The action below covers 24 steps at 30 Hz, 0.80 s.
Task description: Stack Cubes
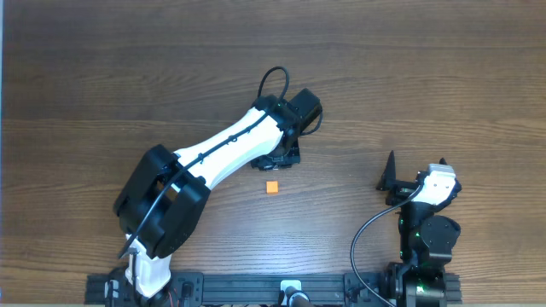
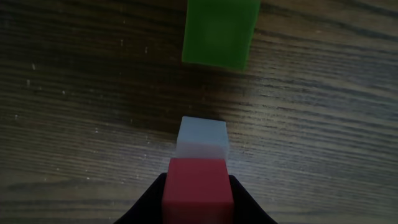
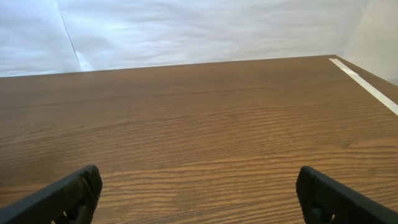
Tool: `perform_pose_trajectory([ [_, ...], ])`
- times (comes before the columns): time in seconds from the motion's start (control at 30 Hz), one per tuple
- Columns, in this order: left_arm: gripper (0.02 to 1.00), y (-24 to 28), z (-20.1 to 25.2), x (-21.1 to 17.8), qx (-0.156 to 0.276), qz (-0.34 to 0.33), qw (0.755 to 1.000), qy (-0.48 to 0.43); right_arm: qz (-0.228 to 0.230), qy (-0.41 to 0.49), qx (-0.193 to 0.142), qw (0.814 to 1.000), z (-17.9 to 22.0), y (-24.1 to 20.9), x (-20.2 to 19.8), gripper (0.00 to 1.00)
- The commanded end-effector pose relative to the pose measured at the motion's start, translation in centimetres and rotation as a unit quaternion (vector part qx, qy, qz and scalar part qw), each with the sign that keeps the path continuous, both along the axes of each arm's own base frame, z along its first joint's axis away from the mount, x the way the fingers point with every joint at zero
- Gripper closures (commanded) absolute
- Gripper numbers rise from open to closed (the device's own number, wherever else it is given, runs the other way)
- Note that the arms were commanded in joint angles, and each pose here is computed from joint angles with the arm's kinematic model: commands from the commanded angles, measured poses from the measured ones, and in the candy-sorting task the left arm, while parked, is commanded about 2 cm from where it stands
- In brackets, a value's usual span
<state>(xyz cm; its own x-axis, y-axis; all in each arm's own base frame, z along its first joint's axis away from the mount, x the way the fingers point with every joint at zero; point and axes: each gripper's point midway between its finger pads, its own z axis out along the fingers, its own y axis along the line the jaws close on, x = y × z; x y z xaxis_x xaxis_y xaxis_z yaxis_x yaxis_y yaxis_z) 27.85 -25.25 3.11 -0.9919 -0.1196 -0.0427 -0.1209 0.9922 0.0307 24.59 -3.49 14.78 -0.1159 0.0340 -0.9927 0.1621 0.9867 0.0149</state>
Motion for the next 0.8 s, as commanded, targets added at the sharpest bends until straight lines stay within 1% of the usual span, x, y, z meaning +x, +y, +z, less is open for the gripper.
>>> perform_pose_trajectory([
  [0.03, 0.919, 0.40, -0.90, 0.14, 0.011, -0.003, 1.000, 0.005, -0.002, 0.002, -0.001, 1.000, -0.23, -0.04, -0.01, 0.007],
  [0.8, 0.906, 0.78, -0.93, 0.82, 0.013, 0.005, 1.000, -0.004, -0.002, 0.002, -0.001, 1.000, -0.22, -0.04, -0.01, 0.007],
])
